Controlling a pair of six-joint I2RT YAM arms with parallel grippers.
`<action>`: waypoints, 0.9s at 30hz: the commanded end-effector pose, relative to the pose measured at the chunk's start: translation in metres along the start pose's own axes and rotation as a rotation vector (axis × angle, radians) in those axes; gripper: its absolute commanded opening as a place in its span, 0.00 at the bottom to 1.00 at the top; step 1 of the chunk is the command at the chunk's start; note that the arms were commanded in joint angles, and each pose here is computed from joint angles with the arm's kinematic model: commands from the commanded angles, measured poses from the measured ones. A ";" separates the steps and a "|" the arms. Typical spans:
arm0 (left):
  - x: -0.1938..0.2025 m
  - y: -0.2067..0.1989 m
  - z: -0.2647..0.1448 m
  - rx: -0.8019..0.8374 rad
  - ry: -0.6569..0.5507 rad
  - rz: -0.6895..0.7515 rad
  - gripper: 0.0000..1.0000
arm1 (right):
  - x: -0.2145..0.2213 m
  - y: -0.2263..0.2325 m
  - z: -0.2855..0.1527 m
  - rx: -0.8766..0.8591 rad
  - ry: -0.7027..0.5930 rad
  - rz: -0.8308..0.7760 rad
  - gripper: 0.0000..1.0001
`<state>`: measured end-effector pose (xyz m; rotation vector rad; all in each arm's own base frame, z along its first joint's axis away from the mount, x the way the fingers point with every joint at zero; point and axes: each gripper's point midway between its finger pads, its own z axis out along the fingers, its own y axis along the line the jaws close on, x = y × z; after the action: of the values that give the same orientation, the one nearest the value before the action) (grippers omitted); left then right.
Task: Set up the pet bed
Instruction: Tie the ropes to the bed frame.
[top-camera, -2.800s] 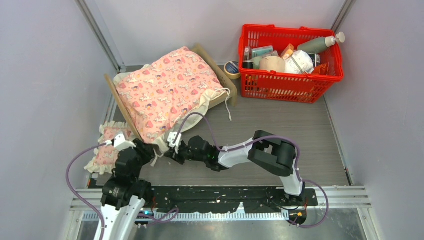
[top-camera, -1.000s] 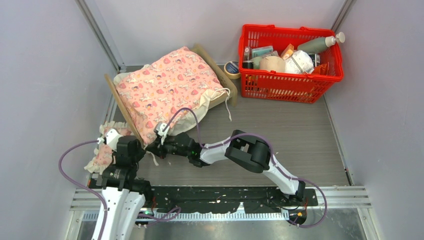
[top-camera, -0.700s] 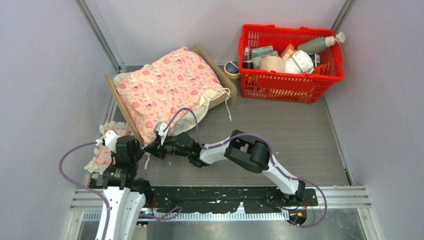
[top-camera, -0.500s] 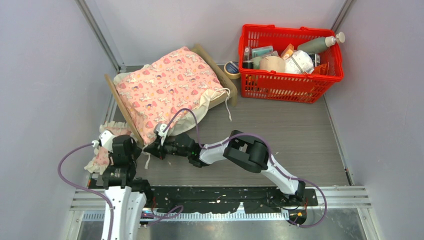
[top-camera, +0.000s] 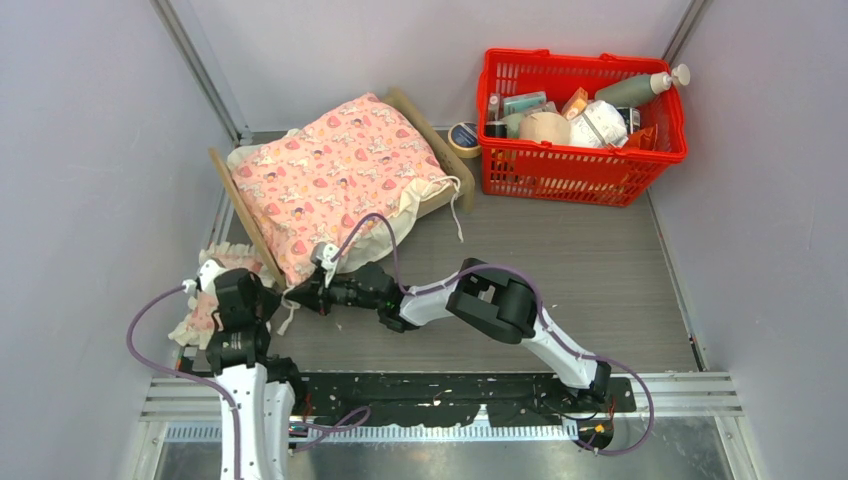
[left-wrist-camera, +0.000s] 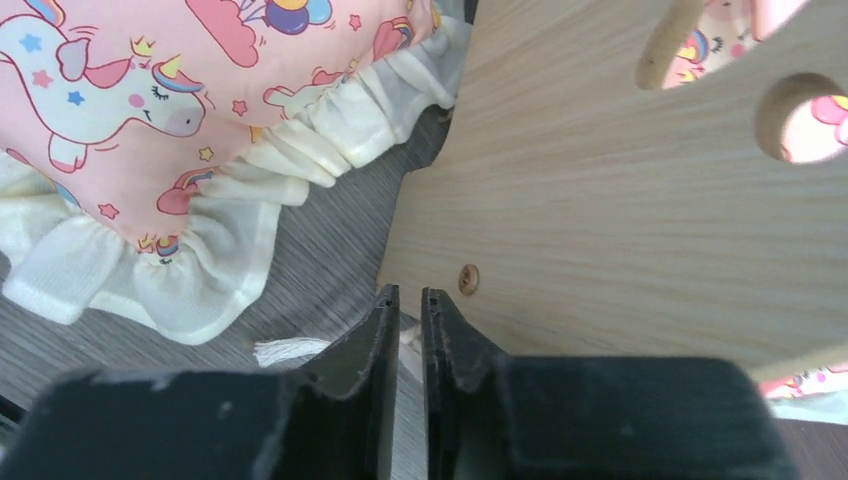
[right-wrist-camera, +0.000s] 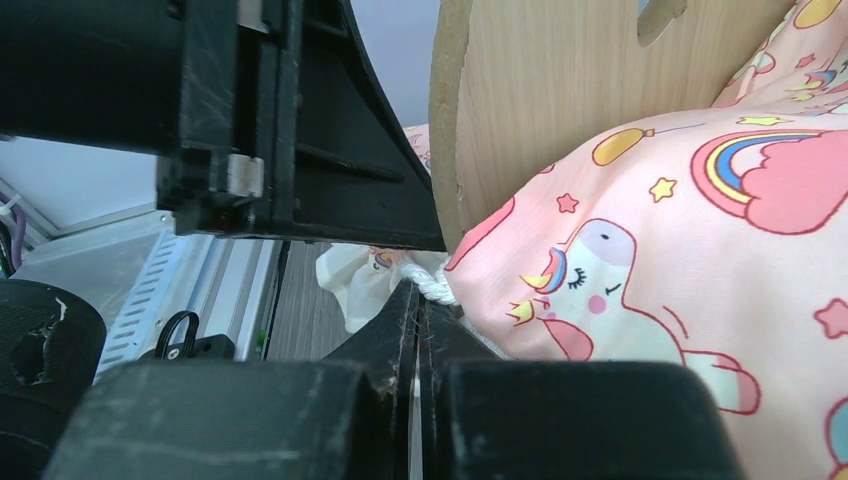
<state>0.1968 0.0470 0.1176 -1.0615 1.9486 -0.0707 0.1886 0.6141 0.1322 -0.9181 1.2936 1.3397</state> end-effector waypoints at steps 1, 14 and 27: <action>-0.001 -0.008 0.014 0.052 0.007 -0.033 0.12 | -0.025 0.004 0.001 -0.037 -0.081 -0.027 0.05; 0.021 -0.009 0.012 0.102 0.079 -0.058 0.22 | -0.024 0.001 -0.002 -0.038 -0.085 -0.008 0.05; 0.035 -0.014 0.009 0.148 0.125 -0.094 0.19 | -0.023 -0.010 -0.005 -0.011 -0.101 0.056 0.05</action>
<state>0.1961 0.0301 0.0828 -1.0987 1.9933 -0.2214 0.1933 0.6074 0.1373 -0.8875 1.2770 1.3901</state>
